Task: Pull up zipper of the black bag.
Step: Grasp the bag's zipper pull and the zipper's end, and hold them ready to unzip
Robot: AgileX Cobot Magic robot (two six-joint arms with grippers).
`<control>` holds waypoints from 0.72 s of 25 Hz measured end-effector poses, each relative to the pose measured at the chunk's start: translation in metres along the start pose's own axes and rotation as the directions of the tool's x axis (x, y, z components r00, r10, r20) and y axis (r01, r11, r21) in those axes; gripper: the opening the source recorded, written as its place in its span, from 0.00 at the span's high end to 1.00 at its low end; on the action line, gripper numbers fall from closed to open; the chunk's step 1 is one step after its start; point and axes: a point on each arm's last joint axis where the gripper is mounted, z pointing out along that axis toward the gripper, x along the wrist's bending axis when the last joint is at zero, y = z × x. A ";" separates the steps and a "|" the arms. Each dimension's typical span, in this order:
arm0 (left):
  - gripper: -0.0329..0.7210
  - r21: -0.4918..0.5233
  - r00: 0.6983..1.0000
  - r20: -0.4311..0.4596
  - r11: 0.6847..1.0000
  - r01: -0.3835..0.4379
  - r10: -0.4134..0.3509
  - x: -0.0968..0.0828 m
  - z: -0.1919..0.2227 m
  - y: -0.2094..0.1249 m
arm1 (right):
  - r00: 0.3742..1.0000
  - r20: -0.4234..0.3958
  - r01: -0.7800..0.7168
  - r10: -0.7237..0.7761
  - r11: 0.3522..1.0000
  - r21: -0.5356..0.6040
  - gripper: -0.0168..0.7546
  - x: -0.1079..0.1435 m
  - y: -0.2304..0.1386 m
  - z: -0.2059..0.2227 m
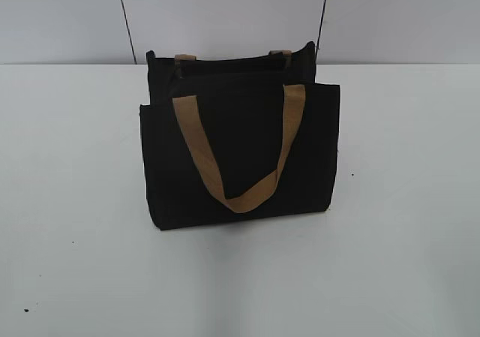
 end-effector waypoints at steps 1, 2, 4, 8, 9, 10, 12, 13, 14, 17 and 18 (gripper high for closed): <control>0.65 0.000 1.000 0.000 1.000 0.000 0.000 0.000 0.000 0.000 | 1.000 0.000 0.000 0.000 1.000 0.000 0.23 0.000 0.000 0.000; 0.65 0.000 1.000 0.000 1.000 0.000 0.000 0.000 0.000 0.000 | 1.000 0.000 0.000 0.000 1.000 0.000 0.23 0.000 0.000 0.000; 0.65 0.000 1.000 0.000 1.000 0.000 0.000 0.000 0.000 0.000 | 1.000 0.000 0.000 0.000 1.000 0.000 0.23 0.000 0.000 0.000; 0.65 -0.007 1.000 0.000 1.000 0.000 0.000 0.000 0.000 0.001 | 1.000 0.000 0.000 0.000 1.000 0.000 0.23 0.000 0.000 0.000; 0.65 -0.019 1.000 0.000 1.000 0.001 -0.001 0.000 -0.001 0.002 | 1.000 0.000 0.000 0.000 1.000 0.000 0.23 0.000 0.000 0.000; 0.65 -0.035 1.000 0.006 0.999 0.005 -0.004 0.000 -0.002 0.006 | 1.000 0.000 0.000 0.000 1.000 0.000 0.23 0.000 0.000 0.000; 0.65 -0.093 0.999 0.029 0.995 0.022 -0.020 -0.002 -0.003 0.020 | 1.000 0.000 0.000 0.000 1.000 0.000 0.23 0.000 0.000 0.000; 0.65 -0.109 0.999 0.044 0.993 0.035 -0.030 -0.003 -0.002 0.026 | 1.000 0.000 0.000 0.000 1.000 0.000 0.23 0.000 0.000 0.000; 0.65 -0.118 0.998 0.052 0.992 0.044 -0.038 -0.003 0.002 0.033 | 1.000 0.000 0.000 0.000 1.000 0.000 0.23 0.000 0.000 0.000; 0.65 -0.129 0.996 0.062 0.990 0.064 -0.056 -0.003 0.018 0.050 | 1.000 0.000 0.000 0.000 1.000 0.000 0.23 0.000 0.000 0.000; 0.65 -0.132 0.997 0.059 0.989 0.066 -0.058 -0.002 0.025 0.056 | 1.000 0.000 0.000 0.000 1.000 0.000 0.23 0.000 0.000 0.000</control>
